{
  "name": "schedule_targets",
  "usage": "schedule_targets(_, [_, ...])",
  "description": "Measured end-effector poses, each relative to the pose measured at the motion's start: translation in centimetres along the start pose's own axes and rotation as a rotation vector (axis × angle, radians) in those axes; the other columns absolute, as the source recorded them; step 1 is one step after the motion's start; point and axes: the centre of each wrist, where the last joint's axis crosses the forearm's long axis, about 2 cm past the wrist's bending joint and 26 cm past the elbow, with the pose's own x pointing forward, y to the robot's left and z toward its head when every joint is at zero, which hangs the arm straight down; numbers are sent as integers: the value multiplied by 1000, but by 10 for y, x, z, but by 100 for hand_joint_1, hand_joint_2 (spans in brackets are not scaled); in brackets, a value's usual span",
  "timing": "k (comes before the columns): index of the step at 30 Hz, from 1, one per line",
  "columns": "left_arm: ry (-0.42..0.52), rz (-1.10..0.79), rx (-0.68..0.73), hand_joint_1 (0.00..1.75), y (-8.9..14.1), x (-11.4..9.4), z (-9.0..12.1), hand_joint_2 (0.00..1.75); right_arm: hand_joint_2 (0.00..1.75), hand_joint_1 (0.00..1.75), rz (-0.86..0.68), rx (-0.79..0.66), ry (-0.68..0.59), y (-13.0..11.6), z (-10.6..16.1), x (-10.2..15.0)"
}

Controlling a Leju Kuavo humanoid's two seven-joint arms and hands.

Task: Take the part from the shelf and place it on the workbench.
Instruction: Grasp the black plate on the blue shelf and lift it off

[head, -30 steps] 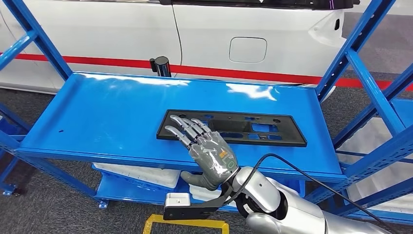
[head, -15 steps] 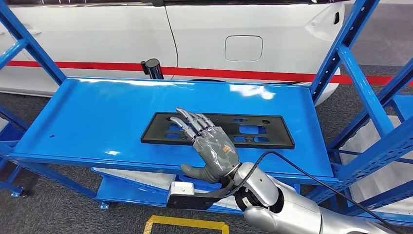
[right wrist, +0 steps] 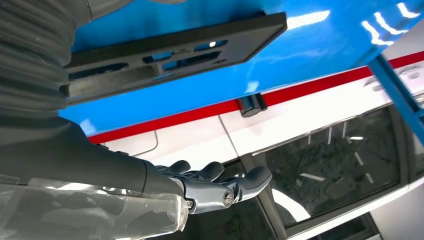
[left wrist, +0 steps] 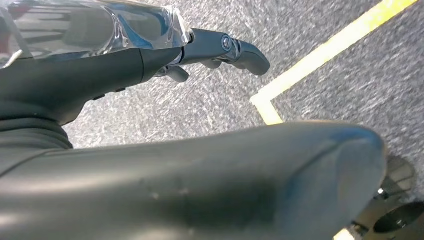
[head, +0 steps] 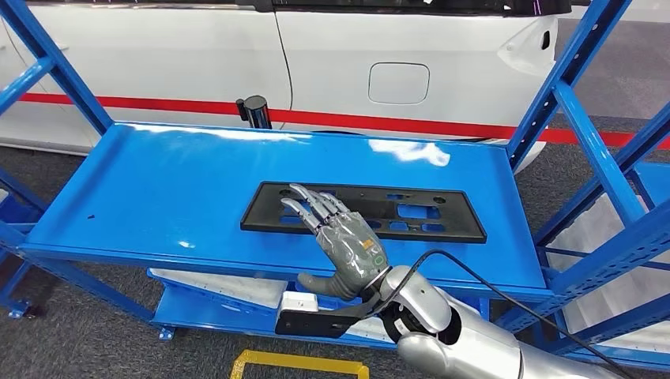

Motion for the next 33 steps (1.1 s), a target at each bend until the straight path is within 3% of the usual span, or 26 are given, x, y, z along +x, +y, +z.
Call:
schedule_targets(21, [2,-39,44,0,20,7,-6,0,175,0,81,117,200,3,-30,-62])
schedule_targets(33, [-3,-38,51,0,23,10,-7,0,175,0,71,144,254,6,-35,-77])
